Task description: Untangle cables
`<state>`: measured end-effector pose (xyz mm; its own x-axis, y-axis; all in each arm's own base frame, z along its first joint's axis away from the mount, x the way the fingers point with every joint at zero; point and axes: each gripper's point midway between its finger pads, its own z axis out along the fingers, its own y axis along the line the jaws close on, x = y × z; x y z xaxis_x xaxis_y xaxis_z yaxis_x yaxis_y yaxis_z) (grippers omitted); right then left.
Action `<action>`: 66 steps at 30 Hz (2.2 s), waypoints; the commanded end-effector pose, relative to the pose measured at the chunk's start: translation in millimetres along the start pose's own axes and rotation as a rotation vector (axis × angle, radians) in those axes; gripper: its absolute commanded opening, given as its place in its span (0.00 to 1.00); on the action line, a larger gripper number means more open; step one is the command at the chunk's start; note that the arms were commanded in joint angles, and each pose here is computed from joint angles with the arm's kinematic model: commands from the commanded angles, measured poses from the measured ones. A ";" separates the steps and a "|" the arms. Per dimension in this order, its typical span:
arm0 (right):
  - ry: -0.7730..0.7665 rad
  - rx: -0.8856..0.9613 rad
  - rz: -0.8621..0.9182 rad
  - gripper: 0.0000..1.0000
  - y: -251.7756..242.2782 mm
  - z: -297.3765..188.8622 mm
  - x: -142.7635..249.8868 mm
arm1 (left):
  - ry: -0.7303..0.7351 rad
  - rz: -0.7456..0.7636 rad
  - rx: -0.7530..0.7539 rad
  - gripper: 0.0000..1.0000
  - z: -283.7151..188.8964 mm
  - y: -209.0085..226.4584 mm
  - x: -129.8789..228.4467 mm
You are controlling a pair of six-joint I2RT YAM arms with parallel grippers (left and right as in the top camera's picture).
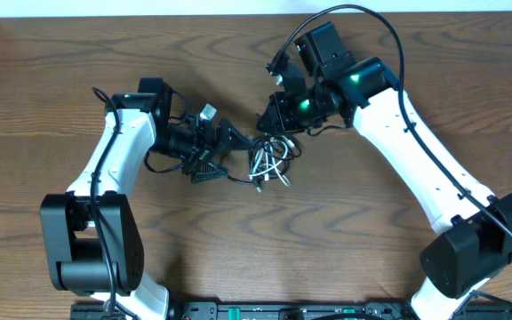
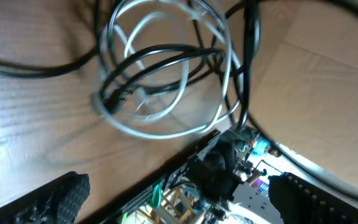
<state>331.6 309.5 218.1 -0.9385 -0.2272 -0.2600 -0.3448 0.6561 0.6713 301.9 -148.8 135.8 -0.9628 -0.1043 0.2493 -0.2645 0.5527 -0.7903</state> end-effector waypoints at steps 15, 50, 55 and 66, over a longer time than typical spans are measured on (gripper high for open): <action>0.041 -0.741 -0.184 0.01 91.6 -76.2 -9.1 | -0.116 -0.130 -0.205 0.98 -3.5 37.7 -23.8; -0.291 0.131 0.034 0.74 -49.4 -127.2 -24.3 | -0.348 -0.061 -0.351 0.98 -36.9 41.4 -34.1; -0.142 0.133 -0.120 0.96 -38.7 -65.3 -13.3 | -0.476 -0.193 -0.514 0.98 -58.2 70.8 -44.7; 0.150 0.358 -0.550 0.98 -50.5 70.9 22.8 | -0.600 -0.775 -0.530 0.98 -151.2 160.8 -7.6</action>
<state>333.4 310.5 137.5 -0.7511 -0.5589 -0.3514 -0.6594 0.6600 0.3599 289.9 38.8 92.9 -0.5270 -0.8318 0.1746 -0.8408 0.4802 -0.2499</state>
